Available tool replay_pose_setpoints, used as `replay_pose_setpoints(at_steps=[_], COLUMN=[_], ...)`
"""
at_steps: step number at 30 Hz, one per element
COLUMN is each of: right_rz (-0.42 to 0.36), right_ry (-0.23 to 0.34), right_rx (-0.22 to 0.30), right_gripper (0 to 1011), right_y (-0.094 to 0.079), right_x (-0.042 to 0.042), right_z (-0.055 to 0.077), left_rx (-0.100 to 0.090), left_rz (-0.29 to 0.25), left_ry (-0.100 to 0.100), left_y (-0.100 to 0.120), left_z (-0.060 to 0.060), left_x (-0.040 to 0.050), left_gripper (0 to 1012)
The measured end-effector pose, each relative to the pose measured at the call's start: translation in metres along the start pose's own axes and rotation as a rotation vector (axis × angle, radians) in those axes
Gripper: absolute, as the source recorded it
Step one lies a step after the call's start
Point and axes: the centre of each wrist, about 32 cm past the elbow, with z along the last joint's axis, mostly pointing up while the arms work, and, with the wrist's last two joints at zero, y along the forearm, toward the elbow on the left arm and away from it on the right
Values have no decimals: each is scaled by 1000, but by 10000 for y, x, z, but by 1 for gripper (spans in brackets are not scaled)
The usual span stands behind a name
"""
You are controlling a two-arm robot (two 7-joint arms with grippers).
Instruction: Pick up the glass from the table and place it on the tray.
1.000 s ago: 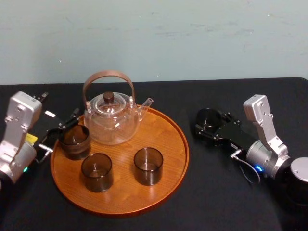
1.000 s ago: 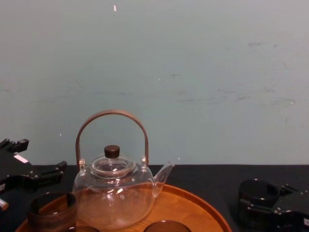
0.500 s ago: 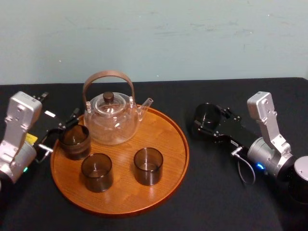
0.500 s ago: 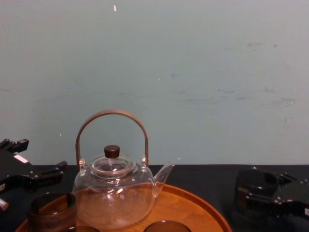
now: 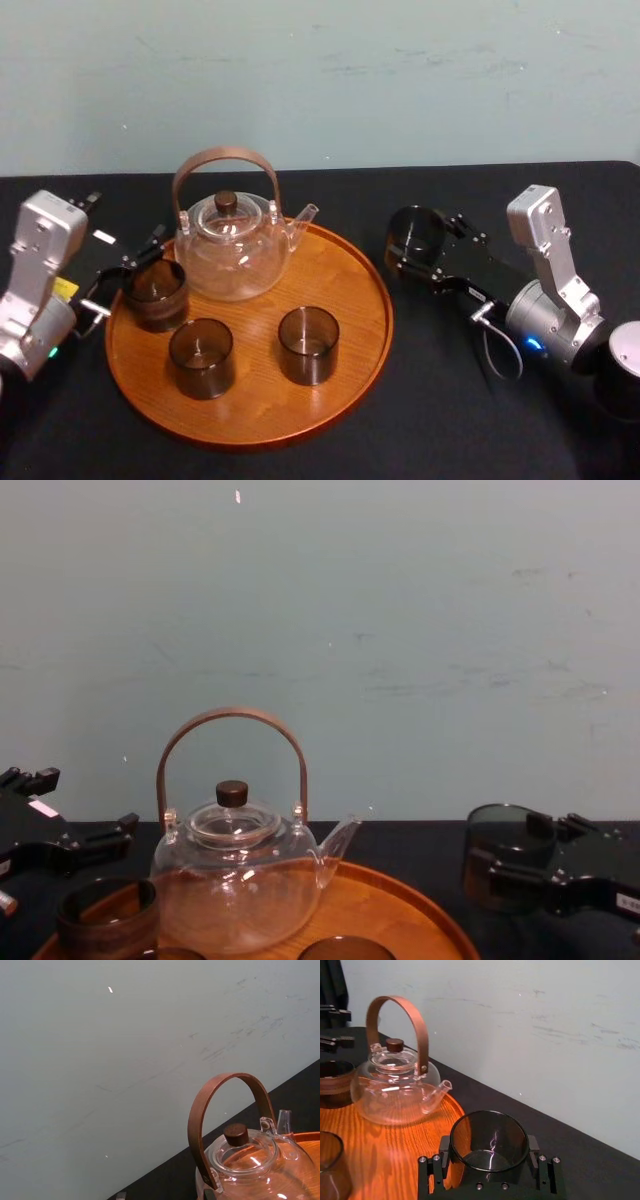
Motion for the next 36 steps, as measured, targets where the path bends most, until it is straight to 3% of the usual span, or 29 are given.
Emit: replay_pose_setpoints(at_steps=[15,26,36], right_rz=[42,70,56], right_ry=[-30,-31,-31], right_rx=[31,31,18], right_gripper=[912,912,912], right_y=[-9,-1,-15], right_x=[-113,-189,-159], right_z=[159,167,142], left_rx=[0,0,0], left_rz=[0,0,0], left_ry=[0,0,0], left_y=[0,0,0], left_z=[0,0,0], left_x=[0,0,0], left_gripper=[1001,1001,1001])
